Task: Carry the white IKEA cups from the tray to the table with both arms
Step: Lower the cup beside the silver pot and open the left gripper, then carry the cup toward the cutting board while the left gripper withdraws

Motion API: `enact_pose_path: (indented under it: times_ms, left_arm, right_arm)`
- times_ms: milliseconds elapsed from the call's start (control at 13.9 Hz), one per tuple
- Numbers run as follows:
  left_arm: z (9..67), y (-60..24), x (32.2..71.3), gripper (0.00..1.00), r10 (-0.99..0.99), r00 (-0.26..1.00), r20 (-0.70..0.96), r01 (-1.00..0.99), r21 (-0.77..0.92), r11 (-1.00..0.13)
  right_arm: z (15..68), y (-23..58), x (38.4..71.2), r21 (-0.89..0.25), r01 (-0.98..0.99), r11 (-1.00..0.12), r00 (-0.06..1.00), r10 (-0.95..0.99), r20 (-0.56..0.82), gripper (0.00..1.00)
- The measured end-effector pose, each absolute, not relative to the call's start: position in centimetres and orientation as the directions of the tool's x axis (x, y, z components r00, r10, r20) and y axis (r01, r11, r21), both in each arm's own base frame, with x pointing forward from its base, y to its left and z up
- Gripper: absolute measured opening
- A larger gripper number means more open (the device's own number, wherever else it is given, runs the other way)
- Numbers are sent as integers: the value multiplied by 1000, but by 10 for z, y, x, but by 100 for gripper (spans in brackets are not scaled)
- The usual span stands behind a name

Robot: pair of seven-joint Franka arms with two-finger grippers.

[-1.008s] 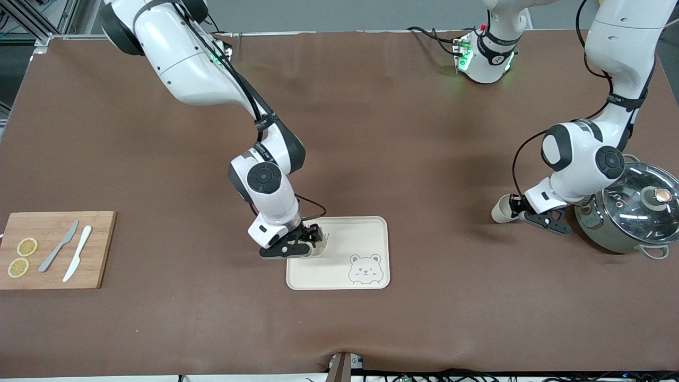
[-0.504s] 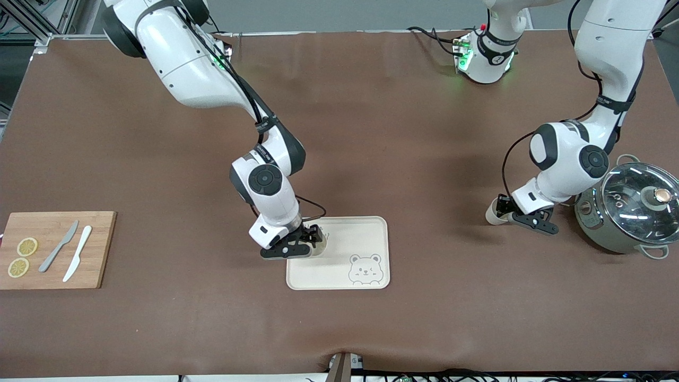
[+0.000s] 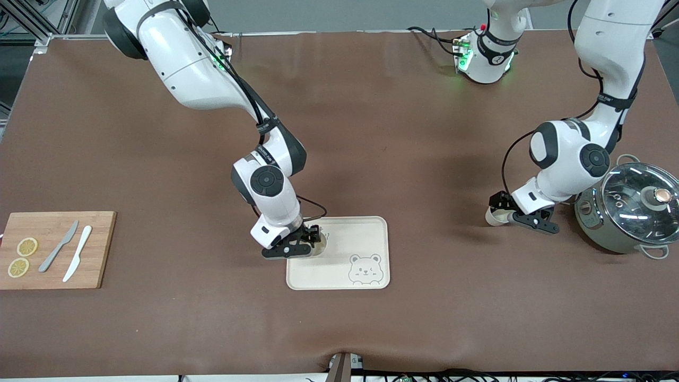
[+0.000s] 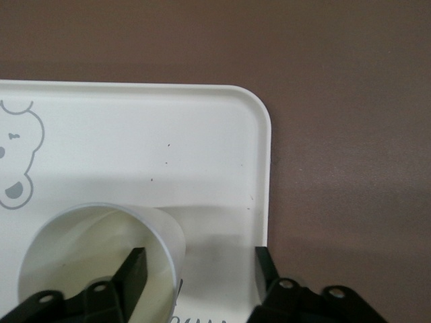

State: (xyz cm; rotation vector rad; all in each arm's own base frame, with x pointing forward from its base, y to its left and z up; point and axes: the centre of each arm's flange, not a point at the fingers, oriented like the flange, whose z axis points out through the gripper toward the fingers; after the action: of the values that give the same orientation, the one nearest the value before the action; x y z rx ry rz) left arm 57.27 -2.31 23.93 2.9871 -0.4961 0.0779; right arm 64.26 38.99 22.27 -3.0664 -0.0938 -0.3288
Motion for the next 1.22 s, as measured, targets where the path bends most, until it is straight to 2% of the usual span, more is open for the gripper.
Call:
enact_pose_path:
  times_ms: [144, 216, 288, 360, 432, 504, 576, 864, 1225]
  left_arm:
    - [271, -26, 573, 100, -312, 950, 31, -313, 117, -943]
    - [285, -30, 573, 100, -299, 954, 21, -300, 120, -946]
    - [297, -37, 573, 100, -286, 958, 13, -285, 123, -951]
    - [309, -45, 575, 100, -271, 963, 3, -269, 121, -955]
    - [322, -54, 580, 100, -254, 967, -5, -252, 113, -961]
    - [334, -62, 587, 100, -235, 972, -2, -233, 105, -967]
    - [346, -69, 596, 100, -217, 976, 10, -217, 100, -971]
    - [411, -70, 638, 100, -140, 987, 76, -147, 96, -984]
    - [482, -71, 671, 100, 69, 997, 23, 66, 124, -990]
  right_arm:
    - [223, 390, 643, -49, 66, -997, 975, 54, 213, 45]
    - [223, 390, 643, -49, 66, -997, 975, 54, 213, 36]
    - [223, 390, 642, -50, 67, -997, 975, 55, 213, 30]
    - [223, 391, 642, -50, 69, -996, 975, 57, 213, 30]
    - [223, 393, 641, -51, 71, -996, 975, 59, 213, 22]
    - [223, 394, 640, -53, 73, -996, 975, 60, 213, 8]
    - [225, 395, 641, -55, 74, -996, 974, 60, 216, 4]
    - [226, 396, 641, -56, 74, -996, 974, 60, 217, 4]
    - [248, 394, 646, -23, 57, -998, 983, 52, 178, 4]
